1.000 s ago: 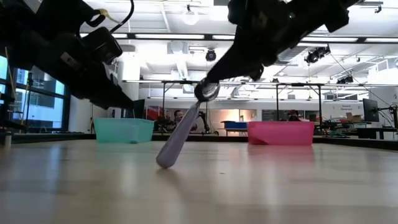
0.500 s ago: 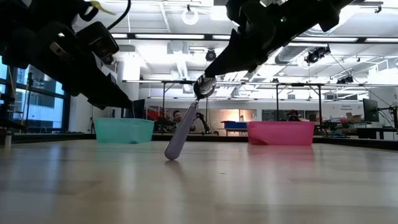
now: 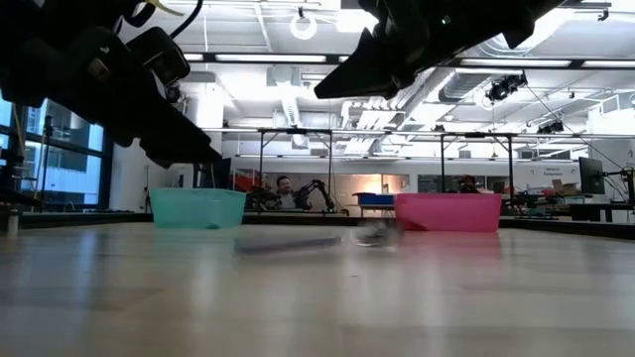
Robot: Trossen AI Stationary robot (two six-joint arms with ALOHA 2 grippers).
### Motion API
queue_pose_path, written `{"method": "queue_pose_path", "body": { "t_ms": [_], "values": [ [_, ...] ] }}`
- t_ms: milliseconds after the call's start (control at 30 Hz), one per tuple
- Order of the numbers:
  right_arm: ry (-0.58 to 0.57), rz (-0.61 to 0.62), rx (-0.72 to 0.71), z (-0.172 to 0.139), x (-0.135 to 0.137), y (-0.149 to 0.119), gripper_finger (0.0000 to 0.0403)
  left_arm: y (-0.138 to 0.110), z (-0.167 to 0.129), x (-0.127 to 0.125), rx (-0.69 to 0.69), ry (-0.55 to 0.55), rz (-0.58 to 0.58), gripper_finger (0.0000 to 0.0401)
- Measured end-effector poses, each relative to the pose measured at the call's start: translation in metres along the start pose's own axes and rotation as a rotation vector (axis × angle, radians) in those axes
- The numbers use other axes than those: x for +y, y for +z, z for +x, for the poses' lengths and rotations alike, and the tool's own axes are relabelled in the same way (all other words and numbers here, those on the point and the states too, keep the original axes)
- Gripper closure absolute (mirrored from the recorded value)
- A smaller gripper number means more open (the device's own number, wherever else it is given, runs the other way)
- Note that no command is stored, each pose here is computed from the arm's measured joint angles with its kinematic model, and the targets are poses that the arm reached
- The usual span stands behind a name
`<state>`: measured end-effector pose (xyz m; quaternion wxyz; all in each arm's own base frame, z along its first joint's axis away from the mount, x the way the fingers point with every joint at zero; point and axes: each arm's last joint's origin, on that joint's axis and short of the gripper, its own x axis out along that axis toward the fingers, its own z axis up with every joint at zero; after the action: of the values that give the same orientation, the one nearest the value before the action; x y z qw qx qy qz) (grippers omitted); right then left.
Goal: Sort silverware by color (type)
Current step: Put the purple spoon into the blue bin
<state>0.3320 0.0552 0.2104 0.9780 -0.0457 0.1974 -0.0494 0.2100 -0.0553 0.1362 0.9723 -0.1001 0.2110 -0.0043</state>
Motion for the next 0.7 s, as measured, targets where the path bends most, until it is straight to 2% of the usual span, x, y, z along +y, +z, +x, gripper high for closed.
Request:
{"method": "queue_pose_path", "body": {
  "t_ms": [267,467,600,700],
  "values": [
    [0.0,-0.01,-0.011,0.0,0.0,0.001,0.0403,0.003,0.0,-0.001,-0.027,-0.01,-0.006,0.0213],
    [0.017,-0.025,0.04,-0.002,0.007,-0.004,0.0403,0.004,0.003,-0.002,-0.015,-0.026,-0.004,0.0213],
    [-0.008,-0.071,0.131,-0.005,0.013,-0.014,0.0403,0.006,0.014,-0.007,0.026,-0.069,0.007,0.0213],
    [-0.01,-0.065,0.146,-0.007,0.013,-0.028,0.0403,0.007,0.026,-0.011,0.061,-0.092,0.027,0.0213]
  ]
}}
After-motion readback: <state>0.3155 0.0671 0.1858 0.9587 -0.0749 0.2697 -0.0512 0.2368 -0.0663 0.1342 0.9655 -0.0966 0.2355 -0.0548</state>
